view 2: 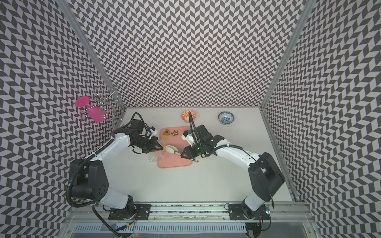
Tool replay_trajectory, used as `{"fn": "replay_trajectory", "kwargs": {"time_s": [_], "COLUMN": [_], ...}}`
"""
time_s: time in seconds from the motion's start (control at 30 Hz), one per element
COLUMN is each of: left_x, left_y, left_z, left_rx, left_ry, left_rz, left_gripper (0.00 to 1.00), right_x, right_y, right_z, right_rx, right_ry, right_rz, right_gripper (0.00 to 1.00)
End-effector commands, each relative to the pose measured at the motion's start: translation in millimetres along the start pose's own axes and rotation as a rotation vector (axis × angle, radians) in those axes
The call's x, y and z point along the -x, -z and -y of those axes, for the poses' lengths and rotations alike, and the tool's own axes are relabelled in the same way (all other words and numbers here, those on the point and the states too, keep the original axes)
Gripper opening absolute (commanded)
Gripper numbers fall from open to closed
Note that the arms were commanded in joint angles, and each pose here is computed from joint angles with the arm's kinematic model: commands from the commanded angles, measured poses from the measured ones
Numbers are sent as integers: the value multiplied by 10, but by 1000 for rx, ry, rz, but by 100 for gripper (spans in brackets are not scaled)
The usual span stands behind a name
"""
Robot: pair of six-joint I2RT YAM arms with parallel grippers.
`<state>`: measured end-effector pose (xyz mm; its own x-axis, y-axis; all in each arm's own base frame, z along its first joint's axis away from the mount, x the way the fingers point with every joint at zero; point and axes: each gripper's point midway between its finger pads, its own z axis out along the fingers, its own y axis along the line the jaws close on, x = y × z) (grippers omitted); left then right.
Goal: Put the cookies into a resealable bag to prevent moisture
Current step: Place the cookie in the ziploc bag, then pick up the cookie from the tray.
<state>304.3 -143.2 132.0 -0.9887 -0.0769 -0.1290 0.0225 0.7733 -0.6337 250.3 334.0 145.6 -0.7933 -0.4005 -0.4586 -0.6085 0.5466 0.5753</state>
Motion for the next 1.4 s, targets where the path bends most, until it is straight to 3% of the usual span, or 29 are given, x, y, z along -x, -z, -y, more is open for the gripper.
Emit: {"fn": "replay_trajectory", "kwargs": {"time_s": [0.0,0.2,0.37,0.6,0.8,1.0,1.27,1.37], "left_x": [4,-11,10,-43,-114,-20,50,-108], "left_y": [84,113,132,38,-105,-52,362,318], "left_z": [43,-53,-32,-130,-231,-203,-155,-233], "left_rx": [27,75,75,80,63,74,215,226], "left_ry": [-35,-29,-38,-26,-3,-7,-36,-9], "left_rz": [8,12,17,1,-20,-7,51,21], "left_gripper": [0,0,0,0,0,0,0,0], "right_x": [71,271,242,640,794,794,735,778], "right_y": [41,282,352,755,1007,970,741,614], "right_z": [102,157,231,-190,-396,-453,270,497], "right_rx": [-92,-185,-251,-95,-43,12,-300,-379], "right_ry": [57,69,77,112,197,231,229,259], "right_rz": [5,59,24,212,358,375,280,243], "right_gripper": [33,32,32,32,37,37,41,45]}}
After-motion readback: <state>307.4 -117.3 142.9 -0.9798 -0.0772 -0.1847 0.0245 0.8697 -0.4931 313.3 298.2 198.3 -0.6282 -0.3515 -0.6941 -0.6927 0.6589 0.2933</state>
